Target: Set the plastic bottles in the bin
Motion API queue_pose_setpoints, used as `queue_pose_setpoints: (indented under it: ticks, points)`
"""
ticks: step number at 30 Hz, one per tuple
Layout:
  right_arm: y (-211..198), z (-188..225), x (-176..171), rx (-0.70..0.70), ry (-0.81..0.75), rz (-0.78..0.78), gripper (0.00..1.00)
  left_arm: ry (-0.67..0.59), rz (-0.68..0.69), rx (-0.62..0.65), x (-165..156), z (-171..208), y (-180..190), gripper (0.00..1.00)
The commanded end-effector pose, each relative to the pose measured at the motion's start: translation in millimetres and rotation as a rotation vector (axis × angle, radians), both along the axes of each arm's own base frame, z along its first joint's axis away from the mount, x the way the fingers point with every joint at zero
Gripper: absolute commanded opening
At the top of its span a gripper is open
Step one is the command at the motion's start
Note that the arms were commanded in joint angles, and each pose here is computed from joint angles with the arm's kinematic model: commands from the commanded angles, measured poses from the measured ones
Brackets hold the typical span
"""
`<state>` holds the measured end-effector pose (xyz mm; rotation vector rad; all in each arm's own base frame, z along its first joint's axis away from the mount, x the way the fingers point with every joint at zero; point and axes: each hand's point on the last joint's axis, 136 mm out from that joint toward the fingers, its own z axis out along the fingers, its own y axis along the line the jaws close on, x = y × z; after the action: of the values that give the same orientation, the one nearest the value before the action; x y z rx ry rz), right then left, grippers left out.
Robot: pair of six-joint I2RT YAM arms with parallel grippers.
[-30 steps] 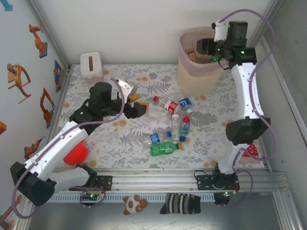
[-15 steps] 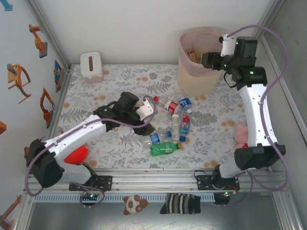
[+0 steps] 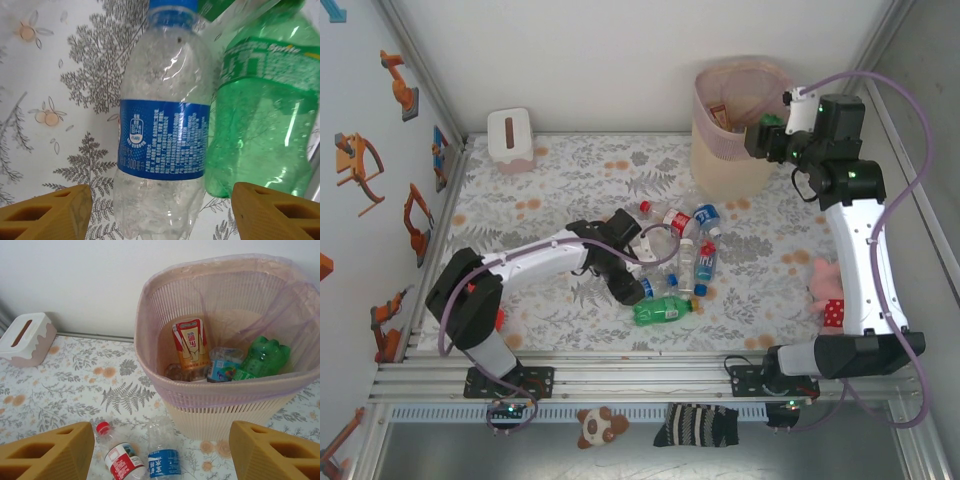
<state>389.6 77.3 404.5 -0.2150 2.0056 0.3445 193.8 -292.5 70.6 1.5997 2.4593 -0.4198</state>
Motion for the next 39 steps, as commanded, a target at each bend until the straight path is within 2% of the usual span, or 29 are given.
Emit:
queue_pose_setpoints:
  ticks: [1,7,12,21,39]
  points:
    - [-5,7,-6,0.005,-0.021,-0.023,0.70,0.010,0.012,0.040,1,-2,2,0.73]
    - [-4,6,-8,0.006,-0.016,-0.023,0.70,0.021,0.022,0.102,5,-20,4,0.68]
    - [-5,7,-9,0.005,-0.018,-0.022,0.70,-0.001,0.038,0.149,14,-30,7,0.68]
    - [-5,4,-7,0.002,-0.012,-0.023,0.70,-0.014,0.087,0.171,27,-38,13,0.63]
    - [-4,2,-6,0.011,-0.006,-0.022,0.70,0.062,0.085,0.204,19,-57,26,0.67]
